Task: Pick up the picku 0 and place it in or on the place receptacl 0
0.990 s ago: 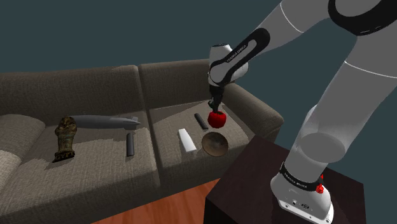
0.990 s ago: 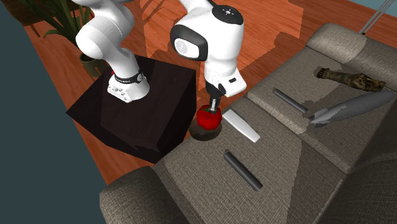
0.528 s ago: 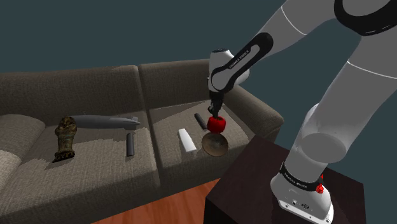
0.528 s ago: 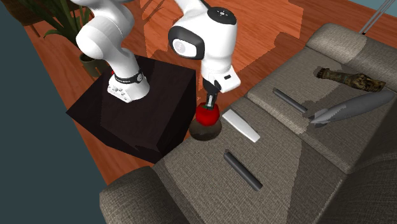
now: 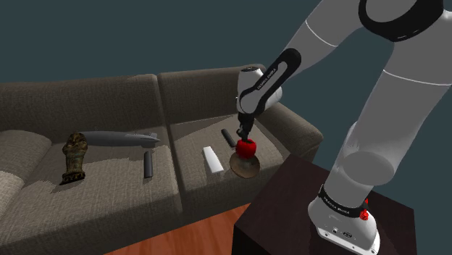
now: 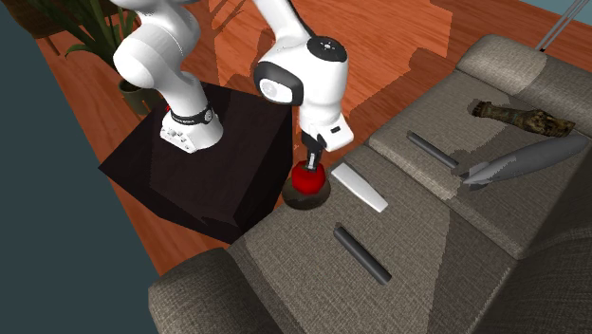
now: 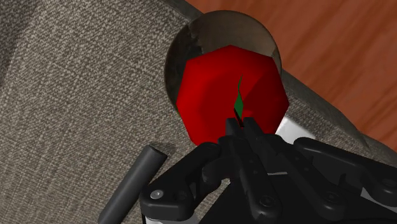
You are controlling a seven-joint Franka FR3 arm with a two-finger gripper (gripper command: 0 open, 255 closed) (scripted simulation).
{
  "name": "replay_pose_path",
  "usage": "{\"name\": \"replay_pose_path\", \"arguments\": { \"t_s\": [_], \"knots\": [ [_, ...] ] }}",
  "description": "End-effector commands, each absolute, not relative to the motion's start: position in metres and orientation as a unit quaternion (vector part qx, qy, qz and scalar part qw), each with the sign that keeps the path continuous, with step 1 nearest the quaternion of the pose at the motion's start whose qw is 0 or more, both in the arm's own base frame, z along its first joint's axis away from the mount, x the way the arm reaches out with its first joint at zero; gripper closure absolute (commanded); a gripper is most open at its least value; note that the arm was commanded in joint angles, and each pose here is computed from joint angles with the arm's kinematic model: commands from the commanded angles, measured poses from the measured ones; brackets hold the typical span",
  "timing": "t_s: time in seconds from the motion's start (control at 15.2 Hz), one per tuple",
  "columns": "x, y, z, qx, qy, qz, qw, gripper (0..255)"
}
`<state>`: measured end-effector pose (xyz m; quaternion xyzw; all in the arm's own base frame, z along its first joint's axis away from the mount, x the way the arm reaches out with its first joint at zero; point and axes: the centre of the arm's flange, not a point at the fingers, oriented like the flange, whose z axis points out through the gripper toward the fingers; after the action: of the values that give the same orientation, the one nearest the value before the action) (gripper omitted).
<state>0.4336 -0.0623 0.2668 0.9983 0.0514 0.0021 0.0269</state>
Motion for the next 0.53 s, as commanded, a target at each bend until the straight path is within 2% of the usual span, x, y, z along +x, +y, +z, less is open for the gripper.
{"name": "replay_pose_path", "arguments": {
  "t_s": [0.0,0.46],
  "knots": [
    [0.434,-0.062,0.256,0.998,0.051,0.003,0.027,255],
    [0.434,-0.062,0.216,0.998,0.051,0.003,0.027,255]
  ]
}}
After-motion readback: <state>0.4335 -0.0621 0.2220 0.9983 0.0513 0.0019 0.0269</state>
